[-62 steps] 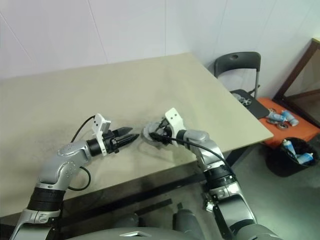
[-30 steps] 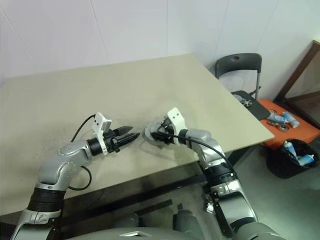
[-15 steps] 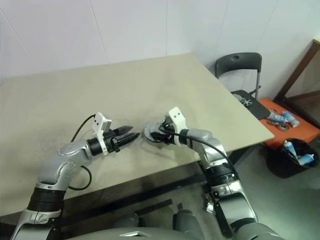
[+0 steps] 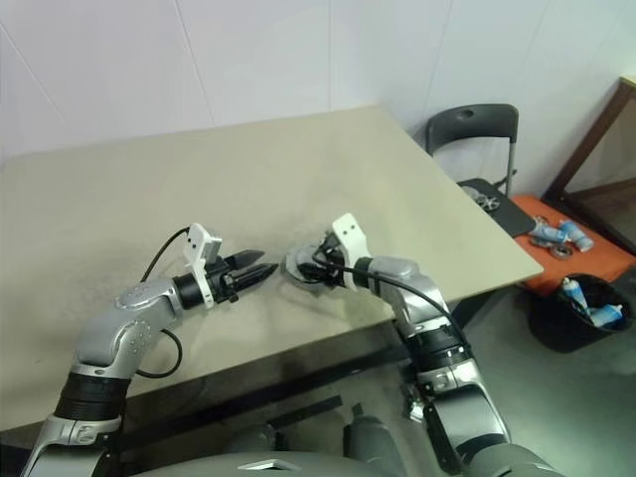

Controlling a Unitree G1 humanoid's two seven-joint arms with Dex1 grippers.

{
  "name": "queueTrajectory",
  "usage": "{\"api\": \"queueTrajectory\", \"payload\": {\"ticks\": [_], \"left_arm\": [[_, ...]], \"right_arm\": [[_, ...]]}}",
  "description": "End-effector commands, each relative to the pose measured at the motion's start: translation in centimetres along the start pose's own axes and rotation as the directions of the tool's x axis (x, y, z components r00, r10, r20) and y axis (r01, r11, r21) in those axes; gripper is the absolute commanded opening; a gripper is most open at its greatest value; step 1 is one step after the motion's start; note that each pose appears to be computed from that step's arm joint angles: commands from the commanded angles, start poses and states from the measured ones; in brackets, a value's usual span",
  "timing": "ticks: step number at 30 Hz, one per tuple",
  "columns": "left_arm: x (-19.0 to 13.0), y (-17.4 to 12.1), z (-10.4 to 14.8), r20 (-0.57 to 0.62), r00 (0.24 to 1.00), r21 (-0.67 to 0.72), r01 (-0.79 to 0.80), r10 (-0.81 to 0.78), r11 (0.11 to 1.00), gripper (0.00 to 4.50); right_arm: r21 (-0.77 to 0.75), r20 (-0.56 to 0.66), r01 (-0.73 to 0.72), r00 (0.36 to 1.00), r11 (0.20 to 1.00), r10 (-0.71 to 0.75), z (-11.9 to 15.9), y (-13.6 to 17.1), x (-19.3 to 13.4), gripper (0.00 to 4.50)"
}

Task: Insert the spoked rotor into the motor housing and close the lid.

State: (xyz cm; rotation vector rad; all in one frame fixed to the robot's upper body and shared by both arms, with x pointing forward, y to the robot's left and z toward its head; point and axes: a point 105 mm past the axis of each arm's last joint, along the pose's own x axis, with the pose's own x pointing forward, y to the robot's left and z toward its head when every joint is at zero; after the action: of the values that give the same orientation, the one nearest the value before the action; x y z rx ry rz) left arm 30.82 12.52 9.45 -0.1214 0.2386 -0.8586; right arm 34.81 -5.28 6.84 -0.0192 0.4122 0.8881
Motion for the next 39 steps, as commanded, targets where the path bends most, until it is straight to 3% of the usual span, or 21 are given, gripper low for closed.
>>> {"api": "queueTrajectory", "payload": {"ticks": [1,16,26,31,39], "left_arm": [[0.2,-0.6,1.2,0.032,0.999,0.035,0.02,-0.021,0.999,2.7],[0.2,-0.6,1.2,0.032,0.999,0.038,0.019,-0.02,0.999,2.7],[0.3,-0.3,0.8,0.029,0.999,0.035,0.023,-0.024,0.999,2.7],[0.2,-0.2,0.7,0.032,0.999,0.029,0.022,-0.023,0.999,2.7],[0.2,-0.1,0.3,0.031,0.999,0.024,0.018,-0.019,1.0,2.7]], "right_arm": [[-0.023,-0.015,0.005,1.0,1.0,-0.005,-0.5,0.1,0.2,3.11],[-0.07,-0.088,0.039,0.995,0.997,-0.045,-3.7,-0.8,0.2,3.11],[0.082,-0.125,0.051,0.991,0.995,-0.04,-5.1,-2.2,-1.3,3.11],[-0.015,-0.126,0.062,0.99,0.998,-0.063,-5.3,-1.8,-0.8,3.11],[-0.033,-0.097,0.097,0.99,0.995,-0.1,-5.0,-0.9,0.5,3.11]]}}
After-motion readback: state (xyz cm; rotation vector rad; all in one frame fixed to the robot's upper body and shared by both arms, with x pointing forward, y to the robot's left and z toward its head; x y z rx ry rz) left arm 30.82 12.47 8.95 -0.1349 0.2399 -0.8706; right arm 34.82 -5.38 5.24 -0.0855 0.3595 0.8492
